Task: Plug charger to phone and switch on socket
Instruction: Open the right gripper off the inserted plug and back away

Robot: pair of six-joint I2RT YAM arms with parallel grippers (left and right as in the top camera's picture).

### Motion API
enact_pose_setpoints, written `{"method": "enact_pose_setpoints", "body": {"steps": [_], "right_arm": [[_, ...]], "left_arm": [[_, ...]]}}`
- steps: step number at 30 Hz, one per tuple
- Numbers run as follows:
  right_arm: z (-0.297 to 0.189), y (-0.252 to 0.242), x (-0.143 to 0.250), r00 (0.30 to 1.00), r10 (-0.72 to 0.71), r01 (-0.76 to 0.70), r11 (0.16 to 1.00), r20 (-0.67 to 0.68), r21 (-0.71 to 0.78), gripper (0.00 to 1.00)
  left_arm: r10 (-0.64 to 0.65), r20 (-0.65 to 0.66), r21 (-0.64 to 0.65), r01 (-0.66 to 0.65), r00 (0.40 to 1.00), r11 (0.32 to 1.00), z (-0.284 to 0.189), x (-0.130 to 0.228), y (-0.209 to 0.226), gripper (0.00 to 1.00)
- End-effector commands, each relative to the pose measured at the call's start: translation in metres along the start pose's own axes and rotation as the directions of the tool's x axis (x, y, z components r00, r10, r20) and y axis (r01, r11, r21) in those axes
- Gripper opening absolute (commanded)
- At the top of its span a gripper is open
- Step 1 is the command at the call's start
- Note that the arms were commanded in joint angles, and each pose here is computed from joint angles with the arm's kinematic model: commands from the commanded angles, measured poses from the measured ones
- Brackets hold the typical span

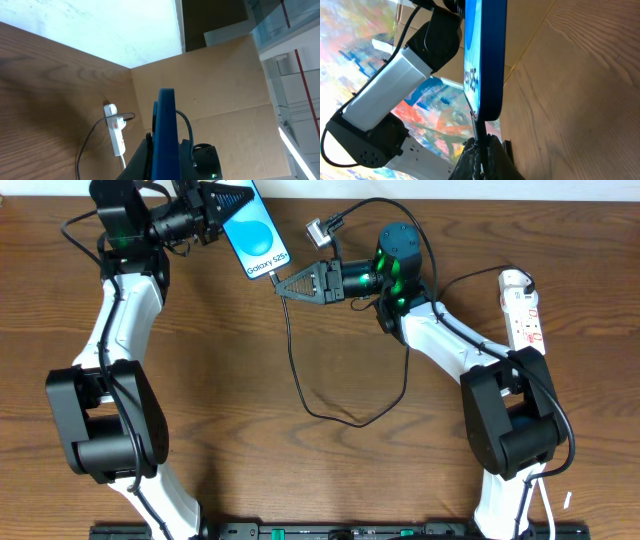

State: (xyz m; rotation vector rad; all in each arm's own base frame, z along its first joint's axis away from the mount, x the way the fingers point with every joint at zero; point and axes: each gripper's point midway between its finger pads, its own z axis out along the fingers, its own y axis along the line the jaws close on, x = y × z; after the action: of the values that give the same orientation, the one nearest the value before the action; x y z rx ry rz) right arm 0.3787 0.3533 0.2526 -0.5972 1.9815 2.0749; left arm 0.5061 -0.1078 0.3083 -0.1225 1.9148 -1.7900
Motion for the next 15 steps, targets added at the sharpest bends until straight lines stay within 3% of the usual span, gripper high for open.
{"method": "enact_pose_setpoints", "body": {"steps": [1,15], "right_arm": [[-0.004,0.002,-0.027,0.989,-0.007,0.0,0.999,0.147,0.048,0.01],[-0.005,0.0,-0.032,0.984,0.007,-0.017,0.998,0.177,0.055,0.01]], "left_arm": [[0.029,-0.11,0.043,-0.024,0.993,0.999,0.004,0.021,-0.014,0.07],[0.064,-0.166,0.067,-0.054,0.984,0.996,0.006,0.033,-0.017,0.07]]}}
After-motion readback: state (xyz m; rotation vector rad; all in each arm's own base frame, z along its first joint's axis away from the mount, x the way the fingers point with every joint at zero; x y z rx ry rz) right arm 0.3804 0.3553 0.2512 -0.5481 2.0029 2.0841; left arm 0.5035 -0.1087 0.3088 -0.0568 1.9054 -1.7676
